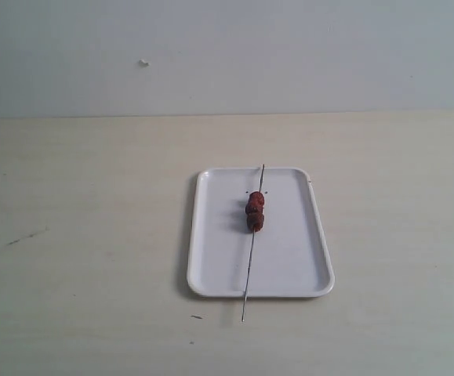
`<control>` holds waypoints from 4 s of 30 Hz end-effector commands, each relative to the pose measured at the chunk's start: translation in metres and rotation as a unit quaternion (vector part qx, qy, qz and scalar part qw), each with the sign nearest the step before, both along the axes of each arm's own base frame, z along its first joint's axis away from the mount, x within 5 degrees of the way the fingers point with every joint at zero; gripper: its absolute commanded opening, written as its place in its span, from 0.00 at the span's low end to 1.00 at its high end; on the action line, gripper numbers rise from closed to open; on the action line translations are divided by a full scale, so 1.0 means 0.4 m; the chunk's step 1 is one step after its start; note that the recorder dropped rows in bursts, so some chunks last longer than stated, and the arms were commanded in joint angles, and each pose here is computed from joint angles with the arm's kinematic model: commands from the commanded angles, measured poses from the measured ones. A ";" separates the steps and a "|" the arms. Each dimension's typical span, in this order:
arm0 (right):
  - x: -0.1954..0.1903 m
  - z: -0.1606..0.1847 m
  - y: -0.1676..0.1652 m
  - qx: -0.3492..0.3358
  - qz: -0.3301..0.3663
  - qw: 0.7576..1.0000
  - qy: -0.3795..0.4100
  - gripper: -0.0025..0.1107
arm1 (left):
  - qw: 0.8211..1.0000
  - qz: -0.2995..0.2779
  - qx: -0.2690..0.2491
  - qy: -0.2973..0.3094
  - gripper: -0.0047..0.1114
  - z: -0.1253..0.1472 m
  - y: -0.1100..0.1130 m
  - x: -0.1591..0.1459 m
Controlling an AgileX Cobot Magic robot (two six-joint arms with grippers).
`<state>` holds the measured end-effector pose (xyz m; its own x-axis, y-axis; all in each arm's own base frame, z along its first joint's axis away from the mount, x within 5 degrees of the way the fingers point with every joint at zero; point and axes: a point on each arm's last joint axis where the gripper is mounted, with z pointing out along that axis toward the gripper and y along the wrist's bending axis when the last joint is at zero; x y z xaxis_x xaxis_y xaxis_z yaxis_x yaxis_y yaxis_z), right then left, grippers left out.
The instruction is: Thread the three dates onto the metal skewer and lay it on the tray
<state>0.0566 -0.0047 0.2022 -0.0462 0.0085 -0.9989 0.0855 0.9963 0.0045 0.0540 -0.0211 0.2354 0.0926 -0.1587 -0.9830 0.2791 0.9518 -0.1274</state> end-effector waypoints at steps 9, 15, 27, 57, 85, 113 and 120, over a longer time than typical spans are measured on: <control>-0.001 -0.010 0.000 0.005 -0.002 1.000 0.015 0.02 | 1.000 -0.001 -0.001 -0.001 0.04 -0.002 -0.001 -0.001; -0.001 -0.010 0.000 0.005 -0.002 1.000 0.015 0.02 | 1.000 -0.001 -0.001 -0.001 0.04 -0.002 -0.001 -0.001; -0.001 -0.010 0.000 0.004 -0.002 1.000 0.015 0.02 | 1.000 -0.007 0.026 -0.001 0.04 -0.006 -0.004 -0.002; -0.001 -0.010 0.000 0.006 -0.002 1.000 0.015 0.02 | 0.988 0.083 0.042 0.122 0.04 -0.101 0.037 0.010; -0.001 -0.010 0.000 0.006 -0.002 1.000 0.015 0.02 | 0.976 0.080 0.073 0.186 0.04 -0.135 0.039 -0.002; -0.001 -0.010 0.000 0.009 -0.002 1.000 0.014 0.02 | 0.976 0.080 0.073 0.186 0.04 -0.135 0.039 -0.002; -0.001 -0.010 0.000 0.009 -0.002 1.000 0.014 0.02 | 0.976 0.080 0.073 0.186 0.04 -0.135 0.039 -0.002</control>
<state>0.0564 -0.0046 0.1989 -0.0816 0.0268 -0.9963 0.0861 0.9961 0.0198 0.0533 -0.0058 0.1824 -0.2669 -0.0284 -0.9633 0.0859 0.9949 -0.0532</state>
